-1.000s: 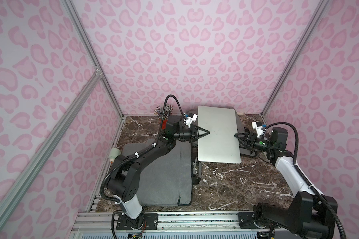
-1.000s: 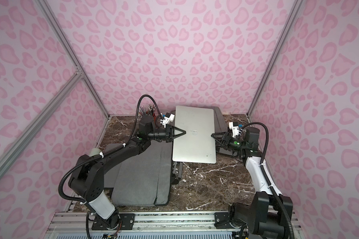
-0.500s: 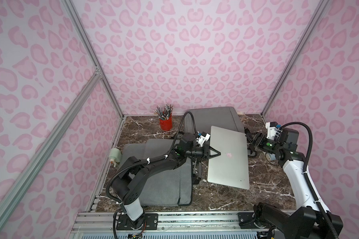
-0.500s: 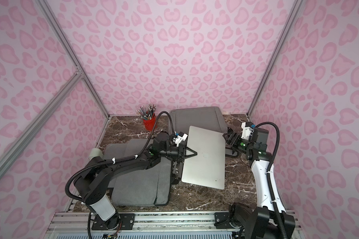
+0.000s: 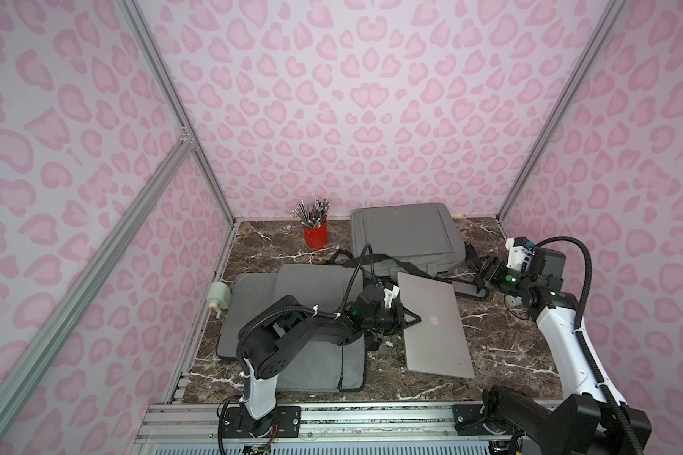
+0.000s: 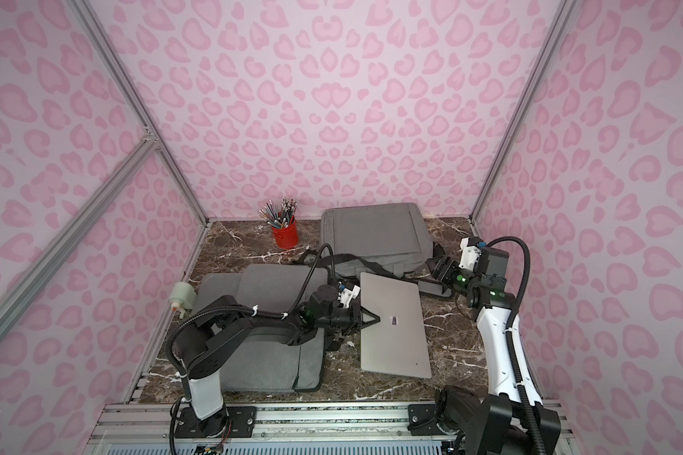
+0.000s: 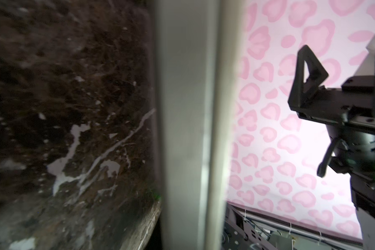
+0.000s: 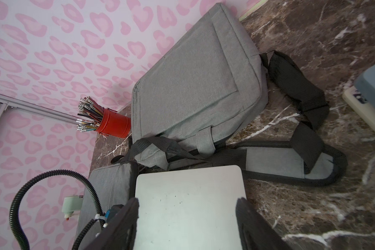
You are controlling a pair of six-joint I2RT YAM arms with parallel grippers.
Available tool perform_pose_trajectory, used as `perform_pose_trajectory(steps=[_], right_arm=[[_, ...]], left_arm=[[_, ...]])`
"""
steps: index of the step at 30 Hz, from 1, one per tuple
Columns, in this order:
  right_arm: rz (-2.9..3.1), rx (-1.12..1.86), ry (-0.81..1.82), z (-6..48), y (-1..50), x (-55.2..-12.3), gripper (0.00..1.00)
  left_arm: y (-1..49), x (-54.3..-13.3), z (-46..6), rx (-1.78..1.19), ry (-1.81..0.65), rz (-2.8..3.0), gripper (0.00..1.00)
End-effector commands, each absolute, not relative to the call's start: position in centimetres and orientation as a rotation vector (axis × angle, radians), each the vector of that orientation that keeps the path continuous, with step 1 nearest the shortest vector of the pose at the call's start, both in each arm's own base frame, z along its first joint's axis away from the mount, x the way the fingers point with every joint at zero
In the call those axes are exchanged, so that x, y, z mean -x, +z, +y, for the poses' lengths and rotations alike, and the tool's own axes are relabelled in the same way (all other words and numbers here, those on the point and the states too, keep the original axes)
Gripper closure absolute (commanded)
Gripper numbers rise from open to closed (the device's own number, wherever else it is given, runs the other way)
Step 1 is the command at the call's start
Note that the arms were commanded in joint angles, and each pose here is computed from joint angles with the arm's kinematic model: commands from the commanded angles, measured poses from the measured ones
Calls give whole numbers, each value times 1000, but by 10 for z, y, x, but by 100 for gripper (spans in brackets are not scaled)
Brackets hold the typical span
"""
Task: Open the zippered laptop bag and take out the laptop
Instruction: Place the laptop at the center of the board.
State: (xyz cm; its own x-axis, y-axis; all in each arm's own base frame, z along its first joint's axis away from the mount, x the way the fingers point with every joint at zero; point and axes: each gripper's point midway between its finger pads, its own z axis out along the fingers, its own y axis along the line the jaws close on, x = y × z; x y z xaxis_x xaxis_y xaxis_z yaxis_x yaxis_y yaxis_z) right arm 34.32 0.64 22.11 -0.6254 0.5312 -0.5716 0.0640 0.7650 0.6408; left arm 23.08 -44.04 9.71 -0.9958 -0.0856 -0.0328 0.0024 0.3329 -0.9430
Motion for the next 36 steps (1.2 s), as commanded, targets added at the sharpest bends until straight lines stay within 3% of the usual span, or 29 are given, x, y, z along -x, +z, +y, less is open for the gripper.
perform_pose_trajectory(steps=[1, 15, 24, 28, 36], right_arm=[[2147, -432, 749, 7, 221, -345, 28], [2161, -440, 763, 9, 209, -341, 27], [2168, -447, 768, 10, 203, -339, 27], [2171, -447, 771, 10, 200, -338, 27], [2175, -443, 764, 10, 197, -338, 27]], left_arm=[[141, -235, -454, 7, -1938, 2265, 98], [97, -213, -460, 60, -1878, 2426, 98], [85, -228, -474, 118, -1861, 2422, 95], [79, -231, -480, 121, -1851, 2440, 90], [60, -226, -477, 96, -1777, 2545, 67]])
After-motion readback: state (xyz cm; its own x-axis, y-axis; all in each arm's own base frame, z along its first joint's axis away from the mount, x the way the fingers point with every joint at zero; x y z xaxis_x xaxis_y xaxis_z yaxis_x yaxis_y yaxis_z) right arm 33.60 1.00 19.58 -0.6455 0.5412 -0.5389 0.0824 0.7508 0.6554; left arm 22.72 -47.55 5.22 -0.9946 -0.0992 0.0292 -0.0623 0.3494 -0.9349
